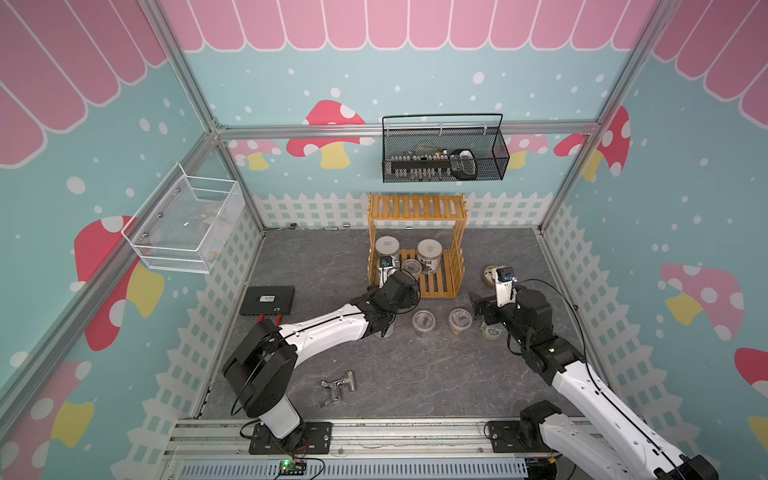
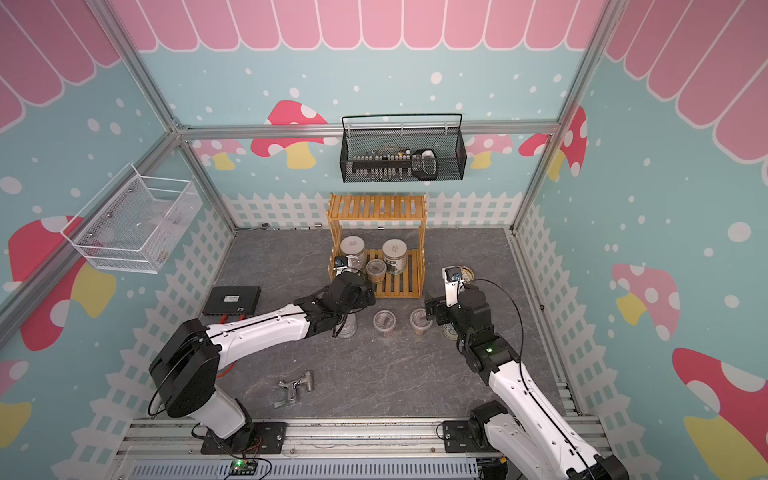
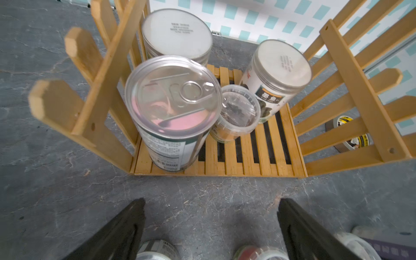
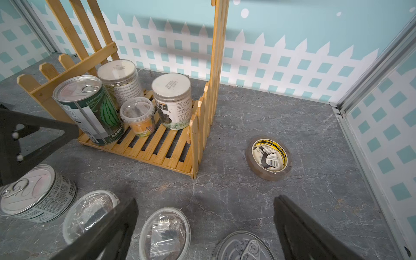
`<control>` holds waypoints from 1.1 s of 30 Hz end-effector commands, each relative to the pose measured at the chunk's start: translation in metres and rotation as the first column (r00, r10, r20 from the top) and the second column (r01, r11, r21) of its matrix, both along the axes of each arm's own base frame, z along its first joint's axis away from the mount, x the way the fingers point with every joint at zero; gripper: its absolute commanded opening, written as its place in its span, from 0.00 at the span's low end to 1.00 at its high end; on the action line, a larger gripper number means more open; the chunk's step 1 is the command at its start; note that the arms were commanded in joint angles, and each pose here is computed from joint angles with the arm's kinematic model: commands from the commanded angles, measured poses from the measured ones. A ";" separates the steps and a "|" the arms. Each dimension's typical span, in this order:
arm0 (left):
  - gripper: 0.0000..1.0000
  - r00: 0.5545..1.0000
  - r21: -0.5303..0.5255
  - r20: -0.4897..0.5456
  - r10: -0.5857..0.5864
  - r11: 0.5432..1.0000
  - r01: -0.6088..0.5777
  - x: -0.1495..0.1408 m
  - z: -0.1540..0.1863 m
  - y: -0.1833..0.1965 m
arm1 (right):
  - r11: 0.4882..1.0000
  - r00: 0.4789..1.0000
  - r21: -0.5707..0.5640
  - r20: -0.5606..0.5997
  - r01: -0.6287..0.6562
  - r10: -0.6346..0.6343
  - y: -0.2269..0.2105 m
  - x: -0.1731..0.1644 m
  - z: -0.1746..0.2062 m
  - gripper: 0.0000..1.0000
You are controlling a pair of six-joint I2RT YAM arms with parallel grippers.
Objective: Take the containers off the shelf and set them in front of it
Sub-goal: 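Pick up a container from the shelf.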
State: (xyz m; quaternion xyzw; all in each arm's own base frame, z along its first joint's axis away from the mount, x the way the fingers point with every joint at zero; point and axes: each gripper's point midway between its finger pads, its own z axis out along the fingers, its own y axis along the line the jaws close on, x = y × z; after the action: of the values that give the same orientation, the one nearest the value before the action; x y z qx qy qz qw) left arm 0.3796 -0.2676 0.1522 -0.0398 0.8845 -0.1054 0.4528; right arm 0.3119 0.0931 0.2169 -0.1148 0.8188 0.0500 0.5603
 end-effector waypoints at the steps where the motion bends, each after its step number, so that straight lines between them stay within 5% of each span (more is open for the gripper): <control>1: 0.95 0.997 0.051 0.031 0.067 0.996 -0.068 0.012 0.003 0.005 | 1.000 1.000 -0.002 0.029 -0.011 0.011 0.001 0.004 0.014 0.99; 33: 0.96 0.979 0.201 0.078 0.186 0.959 -0.198 0.064 -0.014 0.024 | 0.999 0.999 0.007 0.018 -0.049 0.049 0.005 0.010 0.014 0.99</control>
State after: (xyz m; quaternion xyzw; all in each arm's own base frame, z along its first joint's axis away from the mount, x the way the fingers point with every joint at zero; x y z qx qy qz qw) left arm 0.4369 -0.2482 0.1367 -0.0743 0.8707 0.0147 0.4859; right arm 0.3185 0.0972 0.2192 -0.1322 0.8190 0.0641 0.5547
